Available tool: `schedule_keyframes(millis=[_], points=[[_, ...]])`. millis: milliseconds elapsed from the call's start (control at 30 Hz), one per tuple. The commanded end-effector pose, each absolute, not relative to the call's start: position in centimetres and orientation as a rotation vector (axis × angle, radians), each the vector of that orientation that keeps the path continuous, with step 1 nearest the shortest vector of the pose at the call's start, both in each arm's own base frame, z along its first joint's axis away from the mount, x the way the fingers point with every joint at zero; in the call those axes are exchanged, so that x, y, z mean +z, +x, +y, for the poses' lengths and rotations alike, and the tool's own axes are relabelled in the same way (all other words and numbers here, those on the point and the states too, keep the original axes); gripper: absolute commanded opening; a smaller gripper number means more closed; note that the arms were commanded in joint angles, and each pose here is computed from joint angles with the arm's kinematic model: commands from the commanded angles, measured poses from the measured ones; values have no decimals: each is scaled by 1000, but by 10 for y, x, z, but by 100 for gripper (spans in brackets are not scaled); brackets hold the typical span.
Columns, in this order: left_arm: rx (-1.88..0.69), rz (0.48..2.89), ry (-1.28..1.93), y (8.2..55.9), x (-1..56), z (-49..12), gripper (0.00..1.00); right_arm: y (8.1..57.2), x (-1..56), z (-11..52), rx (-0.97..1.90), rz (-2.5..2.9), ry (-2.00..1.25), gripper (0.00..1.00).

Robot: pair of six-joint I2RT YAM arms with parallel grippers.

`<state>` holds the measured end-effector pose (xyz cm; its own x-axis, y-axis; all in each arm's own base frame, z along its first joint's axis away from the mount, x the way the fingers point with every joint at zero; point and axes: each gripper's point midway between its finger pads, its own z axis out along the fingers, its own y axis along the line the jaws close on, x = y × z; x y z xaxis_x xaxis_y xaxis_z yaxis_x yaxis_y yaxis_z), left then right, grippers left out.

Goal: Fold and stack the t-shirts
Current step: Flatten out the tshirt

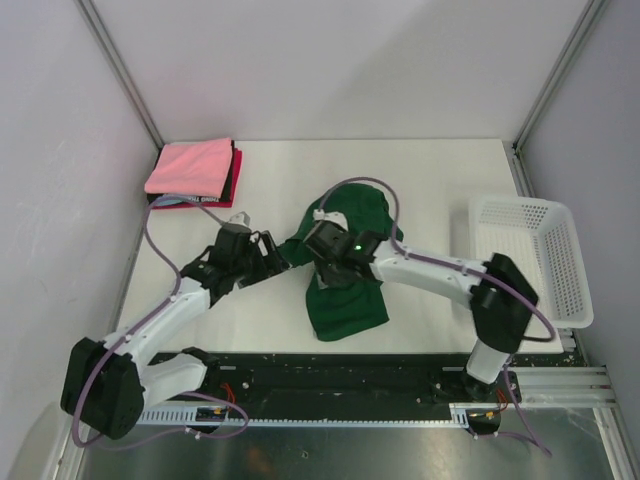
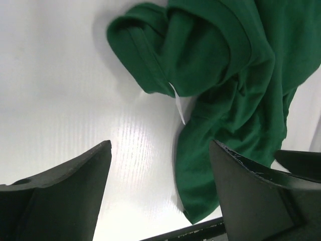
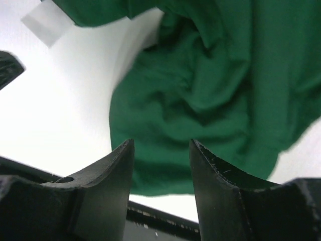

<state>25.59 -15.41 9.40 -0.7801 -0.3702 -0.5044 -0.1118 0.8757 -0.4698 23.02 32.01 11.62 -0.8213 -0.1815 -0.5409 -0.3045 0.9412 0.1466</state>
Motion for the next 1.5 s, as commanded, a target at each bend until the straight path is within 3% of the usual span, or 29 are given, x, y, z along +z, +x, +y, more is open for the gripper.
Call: schedule_keyframes(millis=[0, 633, 733, 867, 967, 1167, 1467], points=[[-510, 2341, -390, 267, 118, -131, 84, 256, 117, 360, 313, 2493, -379, 53], [-508, 2342, -438, 263, 113, -113, 84, 284, 41, 371, -6, 2571, -425, 61], [-506, 2344, -437, 263, 112, -112, 84, 286, 37, 367, -26, 2574, -423, 48], [-503, 2351, -439, 261, 109, -112, 84, 291, 51, 369, 2, 2557, -428, 8], [-508, 2358, -439, 261, 107, -112, 84, 296, 81, 381, 74, 2526, -454, 1], [-555, 2346, -418, 262, 110, -119, 84, 316, 202, 420, 407, 2363, -443, 0], [-624, 2304, -378, 263, 121, -127, 82, 366, 391, 391, 790, 2023, -206, 0]])
